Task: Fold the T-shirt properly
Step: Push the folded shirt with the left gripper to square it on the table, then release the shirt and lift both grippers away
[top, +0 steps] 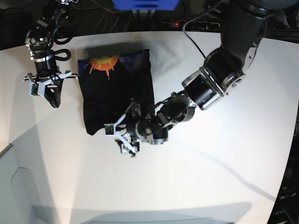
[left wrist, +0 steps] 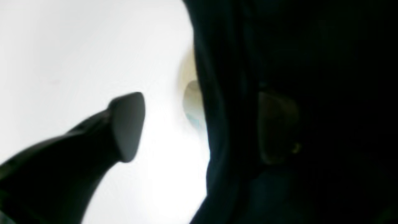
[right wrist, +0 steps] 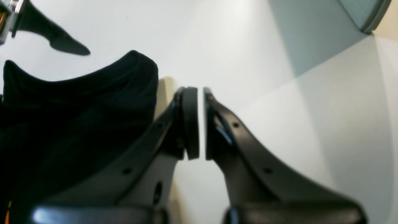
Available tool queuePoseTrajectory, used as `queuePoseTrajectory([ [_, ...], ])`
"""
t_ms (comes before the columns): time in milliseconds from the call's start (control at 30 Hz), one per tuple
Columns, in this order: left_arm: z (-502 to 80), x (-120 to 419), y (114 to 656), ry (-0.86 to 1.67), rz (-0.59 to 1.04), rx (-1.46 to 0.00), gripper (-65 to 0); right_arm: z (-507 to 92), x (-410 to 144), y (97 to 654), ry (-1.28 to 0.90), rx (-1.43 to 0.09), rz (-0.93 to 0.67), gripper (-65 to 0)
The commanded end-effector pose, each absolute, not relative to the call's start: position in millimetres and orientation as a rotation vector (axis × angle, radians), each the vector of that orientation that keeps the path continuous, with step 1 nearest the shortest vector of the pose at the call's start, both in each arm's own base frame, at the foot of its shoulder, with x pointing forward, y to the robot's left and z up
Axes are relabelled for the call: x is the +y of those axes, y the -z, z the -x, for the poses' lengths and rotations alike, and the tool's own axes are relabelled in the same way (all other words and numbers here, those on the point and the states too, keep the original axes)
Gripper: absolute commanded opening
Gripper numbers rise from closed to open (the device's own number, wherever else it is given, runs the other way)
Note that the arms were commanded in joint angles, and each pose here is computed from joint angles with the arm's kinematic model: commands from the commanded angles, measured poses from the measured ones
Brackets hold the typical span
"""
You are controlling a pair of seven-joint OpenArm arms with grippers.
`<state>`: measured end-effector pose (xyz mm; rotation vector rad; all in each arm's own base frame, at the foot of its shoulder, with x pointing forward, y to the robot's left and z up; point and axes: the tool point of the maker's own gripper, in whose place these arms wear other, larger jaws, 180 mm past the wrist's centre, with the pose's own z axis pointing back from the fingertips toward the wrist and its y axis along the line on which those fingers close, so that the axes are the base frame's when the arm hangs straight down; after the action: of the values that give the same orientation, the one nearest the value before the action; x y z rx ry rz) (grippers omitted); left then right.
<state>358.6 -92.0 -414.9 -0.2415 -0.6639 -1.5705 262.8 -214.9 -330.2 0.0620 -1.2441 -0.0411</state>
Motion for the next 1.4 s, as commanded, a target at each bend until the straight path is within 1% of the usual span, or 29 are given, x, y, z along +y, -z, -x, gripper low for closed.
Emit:
queuePoseTrajectory([
  [0, -368, -70, 421, 1.620, 0.123, -0.590, -6.6, -267, -215, 316, 0.030, -1.301, -0.064, -63.5],
  [33, -372, -73, 414, 1.628, 0.116, -0.609, -5.7, -267, -215, 316, 0.030, -1.301, -0.064, -63.5],
  [133, -377, -89, 386, 1.644, 0.129, -0.705, -5.5, -267, -215, 316, 0.030, -1.301, -0.064, -63.5],
  [267, -394, -100, 348, 1.578, 0.155, -0.834, -5.5, -268, -214, 316, 0.028, -1.301, -0.067, -63.5],
  [400, -400, -105, 328, 1.555, 0.162, -0.899, -5.4, -269, -210, 315, 0.020, -1.303, -0.077, -63.5],
  [500, -406, -106, 310, 1.538, 0.160, -0.954, -5.3, -270, -208, 315, 0.020, -1.304, -0.081, -63.5],
  [667, -427, -98, 254, 1.426, 0.162, -1.125, -5.3, -270, -195, 305, 0.023, -1.332, -0.101, -63.7],
  [700, -430, -92, 248, 1.397, 0.152, -1.140, -5.3, -271, -193, 301, 0.023, -1.342, -0.102, -63.9],
  [833, -448, -35, 215, 1.228, 0.052, -1.211, -5.4, -263, -180, 293, 0.012, -1.353, -0.116, -64.0],
  [900, -452, 12, 209, 1.088, -0.004, -1.219, -5.5, -258, -166, 295, -0.007, -1.341, -0.148, -64.1],
  [1000, -443, 90, 211, 0.856, -0.080, -1.211, -5.5, -247, -139, 304, -0.045, -1.300, -0.220, -64.1],
  [1067, -430, 141, 218, 0.714, -0.135, -1.192, -5.5, -241, -122, 309, -0.065, -1.276, -0.265, -64.1],
  [1200, -391, 224, 237, 0.488, -0.227, -1.134, -5.5, -234, -96, 315, -0.097, -1.247, -0.339, -64.1],
  [1267, -365, 255, 255, 0.407, -0.261, -1.079, -5.5, -233, -89, 323, -0.099, -1.225, -0.362, -64.1],
  [1367, -334, 286, 278, 0.330, -0.291, -1.002, -5.5, -231, -85, 341, -0.095, -1.180, -0.383, -64.1],
])
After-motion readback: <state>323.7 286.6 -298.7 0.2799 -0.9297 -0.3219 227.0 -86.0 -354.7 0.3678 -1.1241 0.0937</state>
